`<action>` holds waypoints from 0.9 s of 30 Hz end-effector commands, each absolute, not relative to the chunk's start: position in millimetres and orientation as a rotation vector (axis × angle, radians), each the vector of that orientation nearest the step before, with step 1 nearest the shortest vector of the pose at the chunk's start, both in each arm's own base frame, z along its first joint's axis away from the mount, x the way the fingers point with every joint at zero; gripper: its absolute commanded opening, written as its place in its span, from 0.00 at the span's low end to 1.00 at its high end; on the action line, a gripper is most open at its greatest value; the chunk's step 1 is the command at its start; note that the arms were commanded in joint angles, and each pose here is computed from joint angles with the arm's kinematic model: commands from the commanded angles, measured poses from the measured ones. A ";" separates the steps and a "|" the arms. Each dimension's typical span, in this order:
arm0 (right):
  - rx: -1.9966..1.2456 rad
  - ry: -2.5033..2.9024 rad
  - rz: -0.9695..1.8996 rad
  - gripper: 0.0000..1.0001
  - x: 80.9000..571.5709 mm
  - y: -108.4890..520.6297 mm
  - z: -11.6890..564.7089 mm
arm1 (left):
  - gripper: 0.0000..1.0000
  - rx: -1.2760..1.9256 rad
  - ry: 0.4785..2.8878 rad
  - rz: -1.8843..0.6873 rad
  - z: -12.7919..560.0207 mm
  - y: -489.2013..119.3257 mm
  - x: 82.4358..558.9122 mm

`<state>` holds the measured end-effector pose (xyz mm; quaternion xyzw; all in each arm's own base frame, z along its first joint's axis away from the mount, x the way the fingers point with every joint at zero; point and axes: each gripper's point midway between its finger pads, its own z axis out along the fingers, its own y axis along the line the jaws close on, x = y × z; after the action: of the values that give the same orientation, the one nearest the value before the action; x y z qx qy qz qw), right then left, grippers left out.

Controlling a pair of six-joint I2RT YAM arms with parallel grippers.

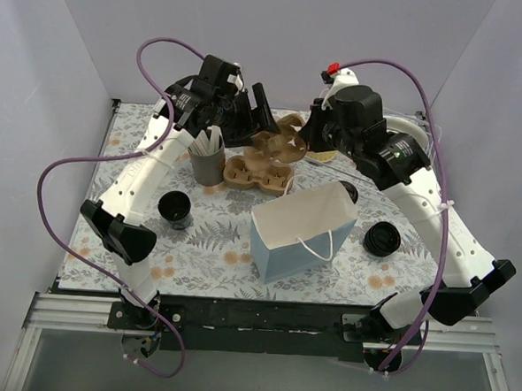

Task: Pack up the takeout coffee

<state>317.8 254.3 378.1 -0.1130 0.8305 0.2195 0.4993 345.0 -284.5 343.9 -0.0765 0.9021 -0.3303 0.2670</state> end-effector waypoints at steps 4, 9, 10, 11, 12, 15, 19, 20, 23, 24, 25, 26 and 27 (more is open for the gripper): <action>-0.305 1.840 0.579 0.01 288.8 223.5 463.9 | 0.98 -0.113 2.215 -1.076 430.7 -272.5 322.6; -0.379 1.792 0.681 0.01 248.0 210.6 493.6 | 0.98 -0.103 2.111 -0.994 449.8 -249.7 323.5; -0.395 1.785 0.703 0.01 237.8 207.9 497.7 | 0.98 -0.066 2.076 -0.974 457.0 -243.9 321.5; -0.428 1.808 0.730 0.01 226.2 207.3 493.6 | 0.98 -0.050 2.062 -0.959 457.5 -241.8 322.4; -0.475 1.817 0.780 0.01 213.6 210.8 491.8 | 0.98 -0.034 2.020 -0.948 463.5 -239.7 324.6; -0.538 1.837 0.903 0.01 180.7 212.5 483.2 | 0.98 0.019 1.895 -0.931 469.7 -229.8 317.5; -0.570 1.804 1.087 0.01 140.5 213.2 480.3 | 0.98 -0.027 1.706 -0.940 483.7 -205.6 297.6; -0.574 1.821 1.129 0.01 133.8 215.4 477.0 | 0.98 0.001 1.683 -0.941 486.2 -205.2 293.7; -0.570 1.861 1.151 0.01 126.5 213.6 467.8 | 0.98 0.032 1.780 -0.917 469.2 -210.5 297.9; -0.560 1.869 1.142 0.01 127.0 212.0 466.9 | 0.98 0.035 1.889 -0.884 444.2 -214.5 305.6; -0.555 1.903 1.128 0.01 126.7 210.2 460.6 | 0.98 0.056 1.904 -0.892 446.6 -217.2 303.5; -0.547 1.921 1.100 0.01 129.8 208.0 456.3 | 0.98 0.069 1.934 -0.890 440.6 -219.4 303.9; -0.541 1.943 1.079 0.01 131.3 206.3 451.4 | 0.98 0.085 1.967 -0.888 432.4 -221.3 303.3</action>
<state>132.2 203.9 461.1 -0.2191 0.7581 0.4300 0.4386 290.2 -211.5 467.5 0.0070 0.7620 -0.3897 0.5171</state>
